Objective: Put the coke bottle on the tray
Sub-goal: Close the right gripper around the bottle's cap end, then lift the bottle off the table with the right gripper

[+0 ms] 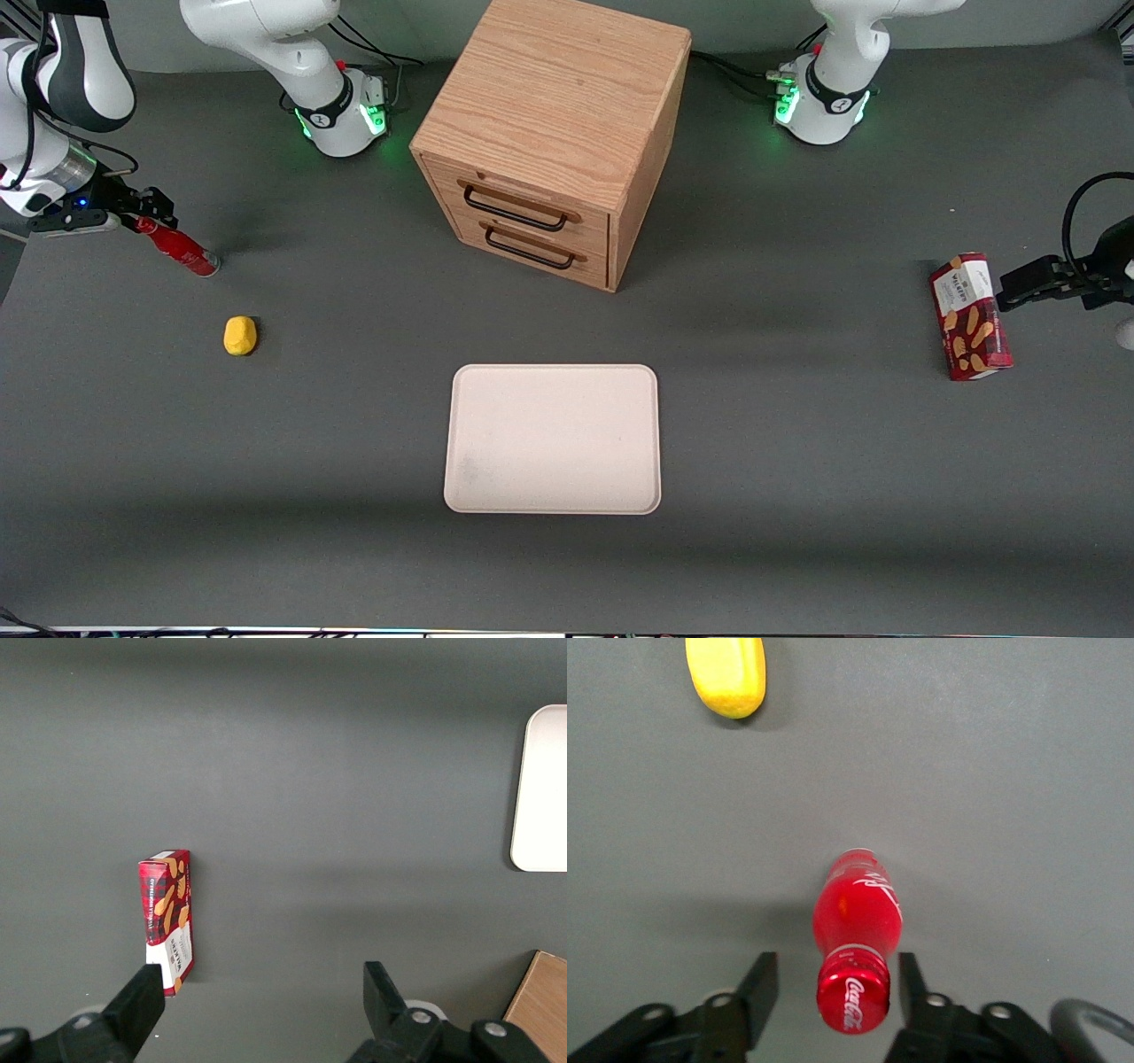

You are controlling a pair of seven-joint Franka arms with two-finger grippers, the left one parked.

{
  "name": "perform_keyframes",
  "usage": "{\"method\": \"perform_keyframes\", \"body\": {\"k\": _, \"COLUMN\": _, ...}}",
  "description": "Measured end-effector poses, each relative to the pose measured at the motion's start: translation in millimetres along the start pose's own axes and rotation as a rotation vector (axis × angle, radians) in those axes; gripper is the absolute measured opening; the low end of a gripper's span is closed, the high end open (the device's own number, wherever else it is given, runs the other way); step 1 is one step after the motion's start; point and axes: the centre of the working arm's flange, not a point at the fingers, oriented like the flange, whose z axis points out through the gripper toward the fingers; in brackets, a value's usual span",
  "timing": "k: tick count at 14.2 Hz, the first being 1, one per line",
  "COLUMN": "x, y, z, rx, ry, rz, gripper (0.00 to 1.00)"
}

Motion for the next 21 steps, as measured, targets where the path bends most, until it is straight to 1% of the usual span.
{"method": "perform_keyframes", "body": {"k": 2, "x": 0.7, "y": 0.6, "z": -0.8, "rx": -0.004, "ry": 0.007, "rz": -0.005, "gripper": 0.34}}
{"method": "perform_keyframes", "body": {"k": 3, "x": 0.8, "y": 0.5, "z": -0.5, "rx": -0.005, "ry": 0.010, "rz": -0.007, "gripper": 0.32}}
{"method": "perform_keyframes", "body": {"k": 9, "x": 1.9, "y": 0.7, "z": -1.4, "rx": -0.009, "ry": 0.017, "rz": -0.012, "gripper": 0.32}}
{"method": "perform_keyframes", "body": {"k": 11, "x": 8.3, "y": -1.7, "z": -6.9, "rx": -0.021, "ry": 0.026, "rz": -0.027, "gripper": 0.32}}
{"method": "perform_keyframes", "body": {"k": 13, "x": 24.2, "y": -11.2, "z": -21.2, "rx": -0.048, "ry": 0.036, "rz": -0.056, "gripper": 0.32}}
{"method": "perform_keyframes", "body": {"k": 14, "x": 34.1, "y": -18.2, "z": -31.4, "rx": -0.057, "ry": 0.032, "rz": -0.062, "gripper": 0.32}}
{"method": "perform_keyframes", "body": {"k": 17, "x": 72.3, "y": -46.1, "z": -78.2, "rx": -0.062, "ry": 0.032, "rz": -0.093, "gripper": 0.32}}
{"method": "perform_keyframes", "body": {"k": 18, "x": 85.2, "y": -54.9, "z": -96.8, "rx": -0.065, "ry": 0.026, "rz": -0.100, "gripper": 0.32}}
{"method": "perform_keyframes", "body": {"k": 19, "x": 98.3, "y": -63.3, "z": -116.7, "rx": -0.059, "ry": 0.018, "rz": -0.103, "gripper": 0.32}}
{"method": "perform_keyframes", "body": {"k": 21, "x": 124.9, "y": -79.0, "z": -159.9, "rx": -0.029, "ry": -0.011, "rz": -0.097, "gripper": 0.32}}
